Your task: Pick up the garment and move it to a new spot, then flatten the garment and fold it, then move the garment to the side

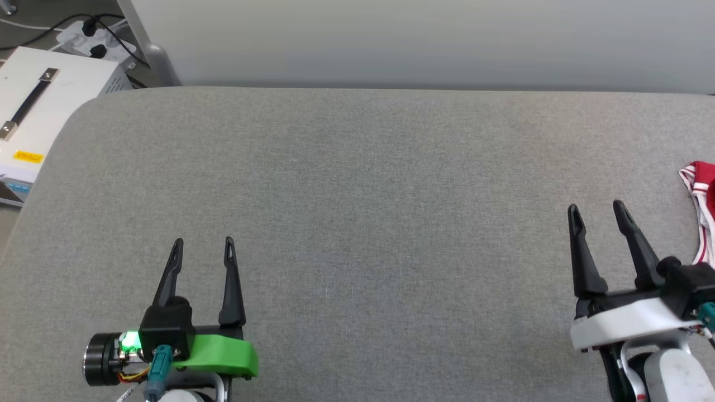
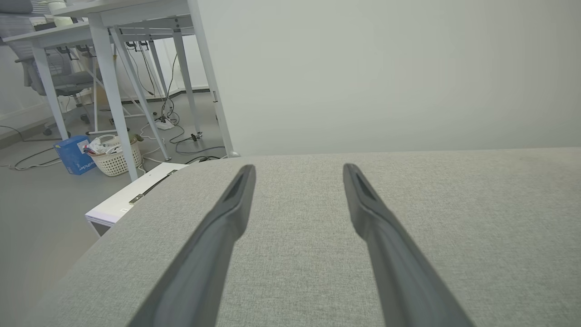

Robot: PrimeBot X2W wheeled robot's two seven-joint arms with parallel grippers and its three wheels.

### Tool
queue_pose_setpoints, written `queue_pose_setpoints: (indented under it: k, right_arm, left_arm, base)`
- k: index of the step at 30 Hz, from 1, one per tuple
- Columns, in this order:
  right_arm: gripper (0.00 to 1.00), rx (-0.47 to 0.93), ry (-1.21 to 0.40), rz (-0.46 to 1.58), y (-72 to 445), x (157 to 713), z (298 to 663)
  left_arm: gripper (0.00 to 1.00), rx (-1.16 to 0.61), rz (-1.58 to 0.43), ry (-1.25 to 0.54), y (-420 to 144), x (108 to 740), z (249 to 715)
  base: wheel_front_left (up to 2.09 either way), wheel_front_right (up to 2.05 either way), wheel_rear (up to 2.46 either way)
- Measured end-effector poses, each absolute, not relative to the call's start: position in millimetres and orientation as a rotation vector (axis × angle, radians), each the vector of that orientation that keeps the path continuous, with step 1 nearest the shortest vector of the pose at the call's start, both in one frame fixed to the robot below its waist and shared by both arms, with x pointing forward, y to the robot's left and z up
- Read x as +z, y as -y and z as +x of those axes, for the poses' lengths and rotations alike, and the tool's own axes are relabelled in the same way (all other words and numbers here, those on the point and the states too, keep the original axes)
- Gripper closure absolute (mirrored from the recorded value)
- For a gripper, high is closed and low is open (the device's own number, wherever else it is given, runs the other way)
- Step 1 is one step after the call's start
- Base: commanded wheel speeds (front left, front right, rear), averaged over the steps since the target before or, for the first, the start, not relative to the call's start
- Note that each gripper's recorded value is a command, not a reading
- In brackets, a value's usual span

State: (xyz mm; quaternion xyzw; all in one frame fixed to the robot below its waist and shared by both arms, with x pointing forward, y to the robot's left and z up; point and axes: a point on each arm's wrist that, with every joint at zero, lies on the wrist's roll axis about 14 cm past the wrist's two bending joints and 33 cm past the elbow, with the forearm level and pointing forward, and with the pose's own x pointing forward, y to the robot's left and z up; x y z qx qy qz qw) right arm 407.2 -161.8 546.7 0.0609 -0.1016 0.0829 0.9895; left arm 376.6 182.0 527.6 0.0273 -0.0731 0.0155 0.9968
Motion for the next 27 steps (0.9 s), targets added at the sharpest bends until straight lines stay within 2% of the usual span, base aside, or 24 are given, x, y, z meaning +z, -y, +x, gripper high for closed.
queue_pose_setpoints:
  k: [11, 24, 25, 27]
  right_arm:
    - [0.0, 0.142, 0.141, 0.127, 163, 526, 367]
    - [0.0, 0.119, 0.128, 0.103, 170, 522, 356]
    - [1.0, 0.119, 0.126, 0.103, 170, 521, 356]
    - [1.0, 0.119, 0.124, 0.103, 170, 521, 356]
  left_arm:
    - [0.0, 0.016, 0.035, 0.125, -181, 522, 356]
    - [0.0, -0.009, 0.035, 0.113, -174, 518, 354]
    - [1.0, -0.009, 0.035, 0.113, -174, 518, 354]
    - [1.0, -0.011, 0.035, 0.112, -174, 518, 354]
  base:
    - [0.0, 0.0, 0.0]
    - [0.0, 0.0, 0.0]
    - [0.0, 0.0, 0.0]
    - [0.0, 0.0, 0.0]
